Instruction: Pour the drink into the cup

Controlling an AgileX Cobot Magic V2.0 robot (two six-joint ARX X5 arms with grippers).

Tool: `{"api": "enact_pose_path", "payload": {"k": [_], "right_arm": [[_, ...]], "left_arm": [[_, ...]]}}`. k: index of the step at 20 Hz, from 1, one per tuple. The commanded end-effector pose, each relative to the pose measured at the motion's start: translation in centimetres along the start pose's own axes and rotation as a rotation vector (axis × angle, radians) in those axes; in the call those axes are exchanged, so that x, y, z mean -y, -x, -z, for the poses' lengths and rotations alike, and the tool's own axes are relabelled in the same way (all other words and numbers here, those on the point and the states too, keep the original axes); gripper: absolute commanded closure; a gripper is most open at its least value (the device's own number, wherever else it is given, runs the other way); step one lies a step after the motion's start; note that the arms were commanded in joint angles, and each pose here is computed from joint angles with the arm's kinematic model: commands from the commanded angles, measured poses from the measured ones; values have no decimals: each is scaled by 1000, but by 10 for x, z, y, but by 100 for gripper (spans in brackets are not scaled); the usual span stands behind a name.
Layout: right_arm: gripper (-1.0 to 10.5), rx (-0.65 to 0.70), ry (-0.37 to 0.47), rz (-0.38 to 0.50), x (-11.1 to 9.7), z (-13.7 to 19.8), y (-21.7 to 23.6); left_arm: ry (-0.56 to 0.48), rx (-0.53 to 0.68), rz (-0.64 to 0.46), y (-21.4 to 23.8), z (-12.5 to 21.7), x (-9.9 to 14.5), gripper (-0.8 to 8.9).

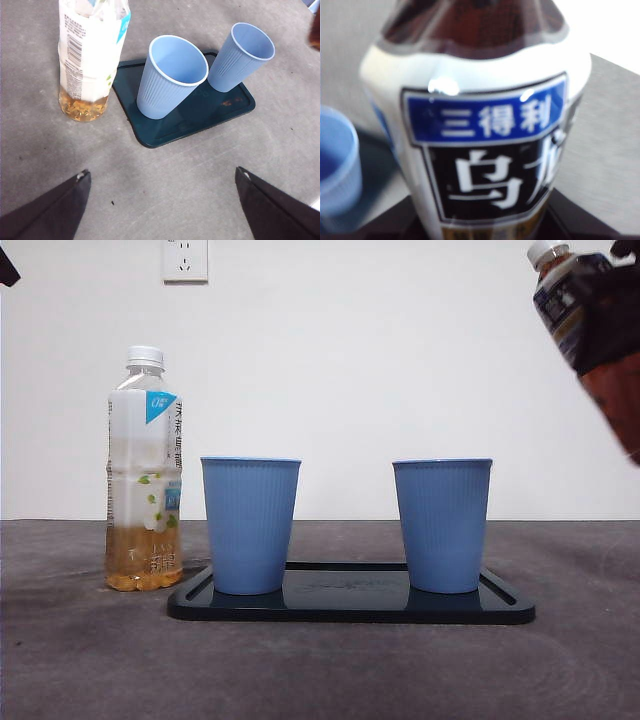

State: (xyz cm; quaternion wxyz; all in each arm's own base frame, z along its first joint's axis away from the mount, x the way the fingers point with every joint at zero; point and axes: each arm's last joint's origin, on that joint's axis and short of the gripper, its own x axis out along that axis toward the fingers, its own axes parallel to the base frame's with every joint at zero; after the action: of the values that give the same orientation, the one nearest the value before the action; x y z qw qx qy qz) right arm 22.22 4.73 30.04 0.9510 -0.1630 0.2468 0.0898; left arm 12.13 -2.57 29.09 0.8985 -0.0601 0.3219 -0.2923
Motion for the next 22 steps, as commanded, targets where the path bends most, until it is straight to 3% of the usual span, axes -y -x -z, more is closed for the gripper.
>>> {"api": "enact_pose_path", "payload": {"k": [1, 5, 9, 16, 22], "right_arm": [[845, 25, 165, 73, 8, -25, 18], [846, -75, 392, 143, 2, -32, 27], [870, -172, 592, 184, -18, -31, 16], [870, -302, 845, 211, -47, -27, -10], [870, -372, 979, 234, -59, -24, -29]], "left_arm": [[-28, 23, 7, 3, -6, 2, 347], [-31, 20, 13, 2, -6, 3, 348], [-44, 14, 31, 1, -6, 6, 347], [-55, 8, 48, 0, -5, 8, 347], [-56, 8, 48, 0, -5, 8, 347]]}}
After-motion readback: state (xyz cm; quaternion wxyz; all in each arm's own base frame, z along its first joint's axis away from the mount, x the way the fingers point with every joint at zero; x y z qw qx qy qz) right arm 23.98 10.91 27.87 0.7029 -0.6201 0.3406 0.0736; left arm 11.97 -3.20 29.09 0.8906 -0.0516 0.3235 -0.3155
